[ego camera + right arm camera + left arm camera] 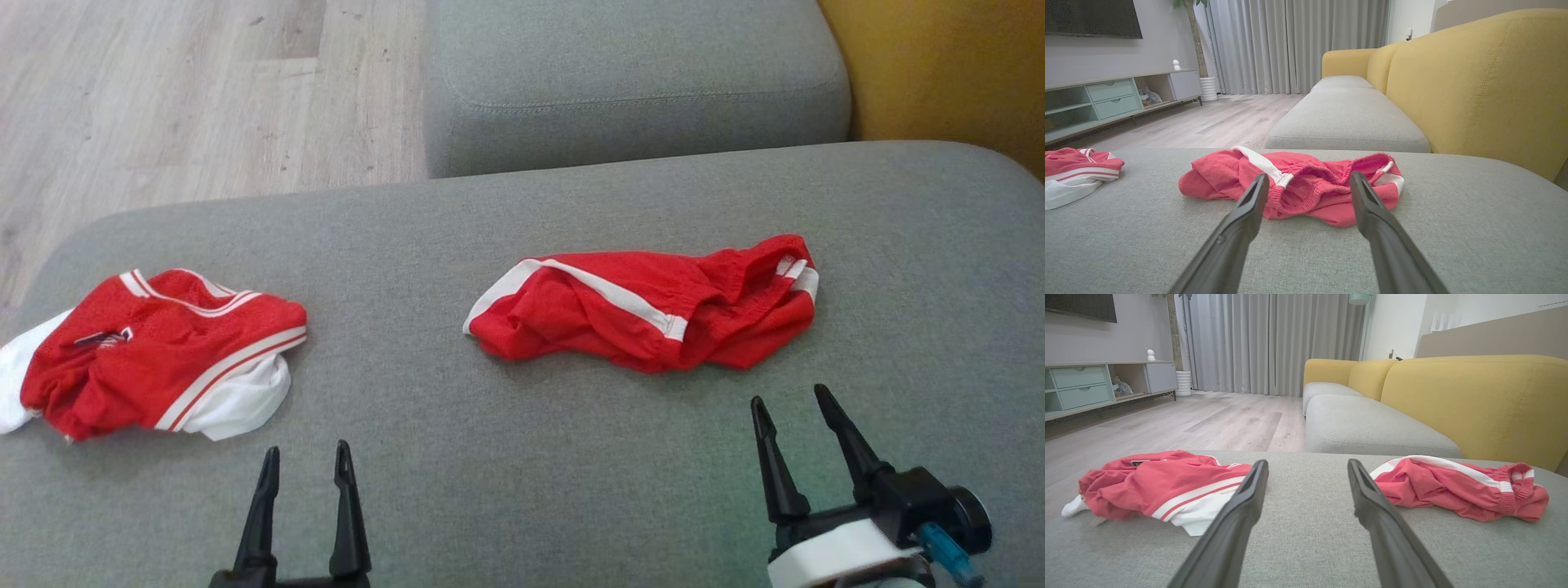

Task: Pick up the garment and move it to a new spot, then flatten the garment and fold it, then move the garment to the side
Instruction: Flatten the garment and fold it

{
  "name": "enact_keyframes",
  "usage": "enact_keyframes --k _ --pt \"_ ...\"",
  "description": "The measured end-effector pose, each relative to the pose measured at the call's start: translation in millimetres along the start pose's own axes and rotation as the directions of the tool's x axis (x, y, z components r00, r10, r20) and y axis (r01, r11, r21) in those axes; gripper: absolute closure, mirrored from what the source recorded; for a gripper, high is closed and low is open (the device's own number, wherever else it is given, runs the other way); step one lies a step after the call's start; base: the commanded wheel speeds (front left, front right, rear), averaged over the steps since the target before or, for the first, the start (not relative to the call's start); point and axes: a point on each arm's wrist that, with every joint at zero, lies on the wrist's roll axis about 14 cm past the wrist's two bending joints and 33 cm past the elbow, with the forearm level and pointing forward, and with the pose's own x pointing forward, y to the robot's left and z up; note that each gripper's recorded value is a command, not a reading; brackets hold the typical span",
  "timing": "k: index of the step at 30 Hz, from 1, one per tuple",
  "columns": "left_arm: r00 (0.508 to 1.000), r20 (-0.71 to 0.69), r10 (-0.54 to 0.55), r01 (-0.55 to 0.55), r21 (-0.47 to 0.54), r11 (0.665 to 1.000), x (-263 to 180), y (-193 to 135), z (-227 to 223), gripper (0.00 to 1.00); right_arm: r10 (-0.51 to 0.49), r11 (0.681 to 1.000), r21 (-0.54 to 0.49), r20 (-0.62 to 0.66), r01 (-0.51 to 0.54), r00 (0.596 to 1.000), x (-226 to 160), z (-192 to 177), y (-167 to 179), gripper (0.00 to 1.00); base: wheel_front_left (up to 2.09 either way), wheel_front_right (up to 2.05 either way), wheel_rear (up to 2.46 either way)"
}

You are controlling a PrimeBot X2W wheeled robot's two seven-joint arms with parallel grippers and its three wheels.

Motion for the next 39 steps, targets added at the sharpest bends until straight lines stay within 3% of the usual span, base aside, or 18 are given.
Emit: enact_keyframes --k 29,34,39 --pt "0.997 -0.033 -0.076 0.076 -0.004 0.997 14.5 -22.3 -9.2 0.00 -0.048 0.999 0.006 -0.009 0.048 0.999 -6.9 -2.7 -12.4 0.00 0.00 0.00 0.00" --pt "0.957 0.000 -0.289 0.289 -0.001 0.957 49.2 -84.3 -2.6 0.00 -0.088 0.996 0.001 0.011 0.088 0.996 -2.2 4.7 -25.7 0.00 0.00 0.00 0.00" --pt "0.861 0.027 -0.508 0.506 0.047 0.861 91.8 -154.7 0.4 0.00 -0.122 0.993 -0.008 0.015 0.122 0.992 13.0 7.9 -41.0 0.00 0.00 0.00 0.00"
